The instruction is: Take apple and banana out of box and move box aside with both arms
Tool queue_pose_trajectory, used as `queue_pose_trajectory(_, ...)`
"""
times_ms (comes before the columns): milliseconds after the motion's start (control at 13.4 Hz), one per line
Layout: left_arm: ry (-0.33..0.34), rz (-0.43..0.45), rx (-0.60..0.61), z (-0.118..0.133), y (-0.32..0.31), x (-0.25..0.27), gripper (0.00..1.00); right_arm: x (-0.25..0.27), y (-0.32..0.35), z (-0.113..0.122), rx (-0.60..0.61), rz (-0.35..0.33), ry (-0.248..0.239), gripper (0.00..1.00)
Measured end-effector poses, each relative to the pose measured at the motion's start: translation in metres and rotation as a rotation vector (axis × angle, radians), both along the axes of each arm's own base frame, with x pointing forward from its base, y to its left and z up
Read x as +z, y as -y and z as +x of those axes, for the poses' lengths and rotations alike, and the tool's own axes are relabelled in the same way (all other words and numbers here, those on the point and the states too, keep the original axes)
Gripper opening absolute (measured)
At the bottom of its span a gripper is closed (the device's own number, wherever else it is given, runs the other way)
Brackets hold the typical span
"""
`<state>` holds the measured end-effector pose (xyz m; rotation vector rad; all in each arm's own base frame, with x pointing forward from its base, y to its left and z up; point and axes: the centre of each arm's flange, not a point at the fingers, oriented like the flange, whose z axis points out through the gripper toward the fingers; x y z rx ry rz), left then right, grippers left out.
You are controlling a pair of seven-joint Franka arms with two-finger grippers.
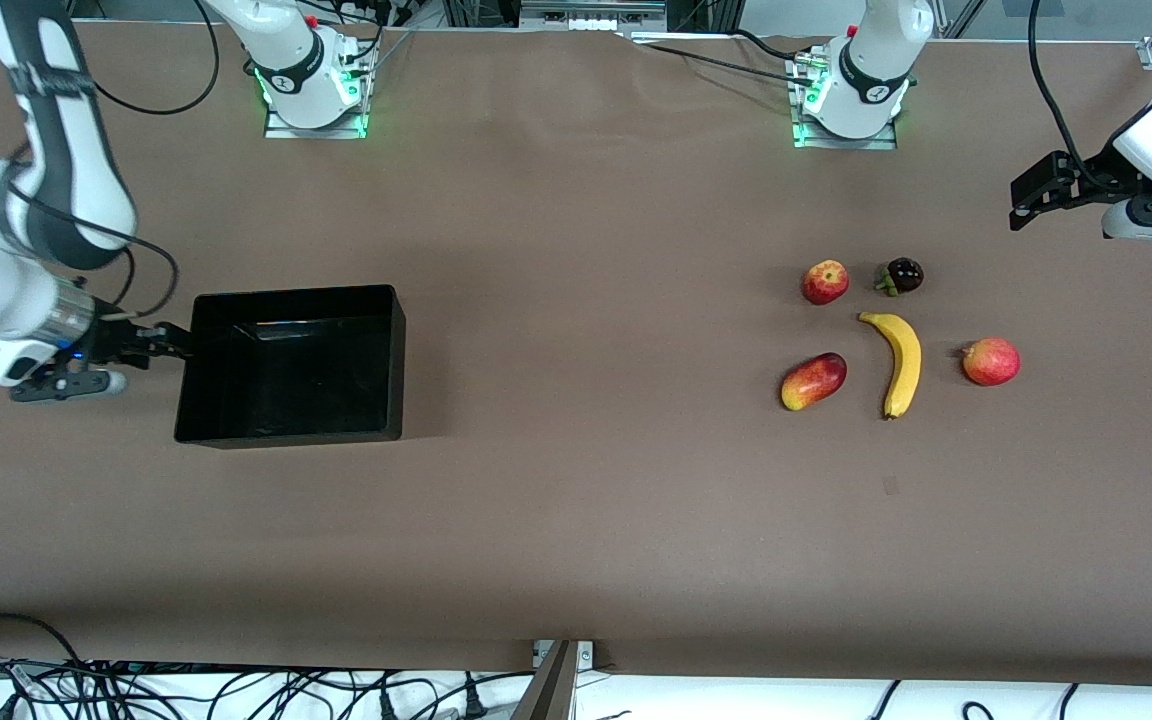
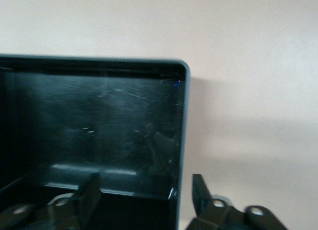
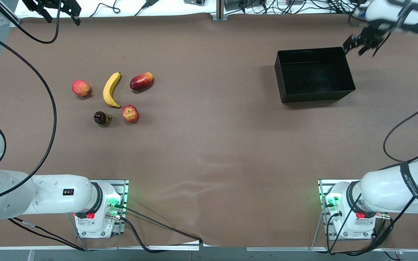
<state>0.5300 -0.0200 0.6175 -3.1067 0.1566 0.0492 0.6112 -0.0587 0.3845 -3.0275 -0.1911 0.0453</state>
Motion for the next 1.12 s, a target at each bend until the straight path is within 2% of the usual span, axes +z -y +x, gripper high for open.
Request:
queue_pose_trajectory(75, 0.0, 0.0, 0.0, 0.0, 0.0, 0.0, 1.0, 0.032, -0.007, 0.006, 0.018, 0.007, -0.006, 1.0)
queue_pose_trajectory(299, -0.01, 0.0, 0.001, -0.001, -0.001, -0.001, 1.0, 0.097, -0.033, 0.008, 0.018, 0.008, -0.01, 1.0)
queue_pose_trajectory(524, -0.014, 0.0, 0.005, -0.001, -0.003, -0.001, 1.0, 0.159, -0.065, -0.011, 0.037, -0.058, -0.016, 1.0)
queue_pose_trajectory(674, -0.015, 0.0, 0.006, -0.002, -0.003, -0.001, 1.0, 0.199, -0.075, -0.027, 0.039, -0.077, -0.029, 1.0)
queue_pose_trajectory(898, -0.016, 0.0, 0.006, -0.002, -0.003, -0.001, 1.0, 0.222, -0.077, -0.046, 0.023, -0.08, -0.064, 1.0)
queue_pose_trajectory(1123, -0.017, 0.0, 0.006, -0.001, -0.003, -0.002, 1.0, 0.225, -0.085, -0.062, 0.024, -0.084, -0.075, 1.0)
